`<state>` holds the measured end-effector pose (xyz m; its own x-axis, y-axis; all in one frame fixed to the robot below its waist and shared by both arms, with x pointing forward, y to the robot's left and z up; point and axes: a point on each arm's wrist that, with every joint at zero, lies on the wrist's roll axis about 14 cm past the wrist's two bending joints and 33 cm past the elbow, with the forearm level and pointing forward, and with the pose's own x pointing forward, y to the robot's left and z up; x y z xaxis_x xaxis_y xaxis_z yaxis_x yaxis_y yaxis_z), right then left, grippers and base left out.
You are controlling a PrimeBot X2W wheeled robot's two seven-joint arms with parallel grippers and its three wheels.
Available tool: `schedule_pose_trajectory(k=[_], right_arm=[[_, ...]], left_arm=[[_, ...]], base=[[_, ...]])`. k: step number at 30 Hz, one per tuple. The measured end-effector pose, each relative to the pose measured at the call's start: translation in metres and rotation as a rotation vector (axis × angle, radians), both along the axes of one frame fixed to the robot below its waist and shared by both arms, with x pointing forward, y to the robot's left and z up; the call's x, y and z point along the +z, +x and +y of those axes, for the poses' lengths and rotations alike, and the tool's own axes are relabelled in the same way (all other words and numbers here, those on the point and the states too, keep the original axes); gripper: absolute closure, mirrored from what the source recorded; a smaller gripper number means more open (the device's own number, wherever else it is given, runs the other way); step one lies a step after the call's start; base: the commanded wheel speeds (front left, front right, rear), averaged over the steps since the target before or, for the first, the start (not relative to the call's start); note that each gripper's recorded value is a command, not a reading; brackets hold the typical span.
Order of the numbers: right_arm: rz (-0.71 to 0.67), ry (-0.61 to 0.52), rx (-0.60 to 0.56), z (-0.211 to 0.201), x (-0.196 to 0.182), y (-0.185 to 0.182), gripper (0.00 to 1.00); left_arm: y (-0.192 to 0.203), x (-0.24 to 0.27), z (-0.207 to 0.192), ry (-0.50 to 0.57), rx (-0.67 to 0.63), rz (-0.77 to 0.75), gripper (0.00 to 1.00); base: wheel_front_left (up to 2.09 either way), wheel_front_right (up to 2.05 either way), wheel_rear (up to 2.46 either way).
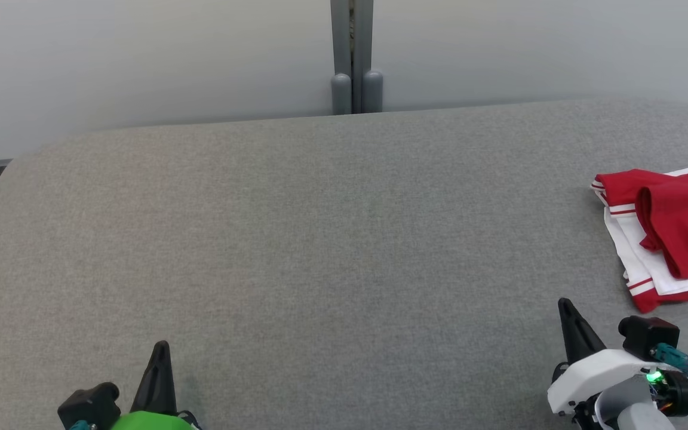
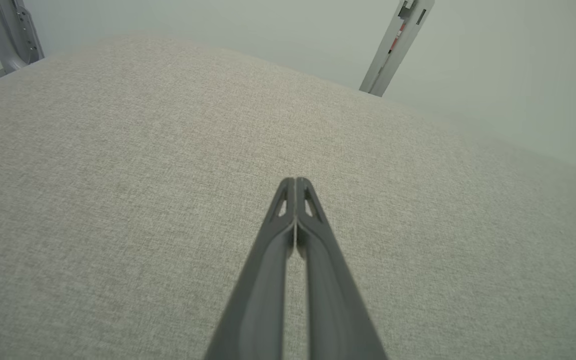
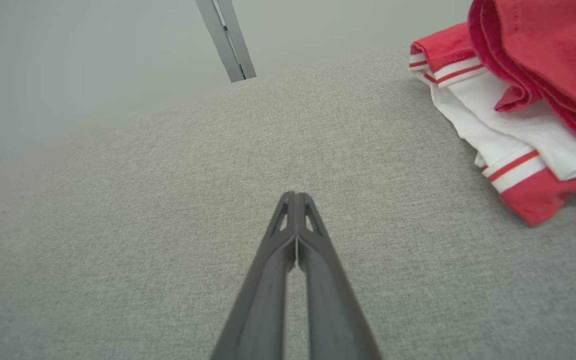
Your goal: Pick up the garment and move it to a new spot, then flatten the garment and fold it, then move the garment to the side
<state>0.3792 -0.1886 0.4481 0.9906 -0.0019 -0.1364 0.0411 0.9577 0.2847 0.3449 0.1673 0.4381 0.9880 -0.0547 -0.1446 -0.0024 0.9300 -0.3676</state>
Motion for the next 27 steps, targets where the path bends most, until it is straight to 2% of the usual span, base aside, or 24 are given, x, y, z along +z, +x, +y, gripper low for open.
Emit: schedule_pose_trajectory(k=[27], right_arm=[[-0.027,0.426,-0.102,-0.009,0.017,0.006,1.00]], left_arm=[[0.015,0.015,0.018,-0.393,0.129,0.006,1.00]], base=[[0.00,0.00,0.00]])
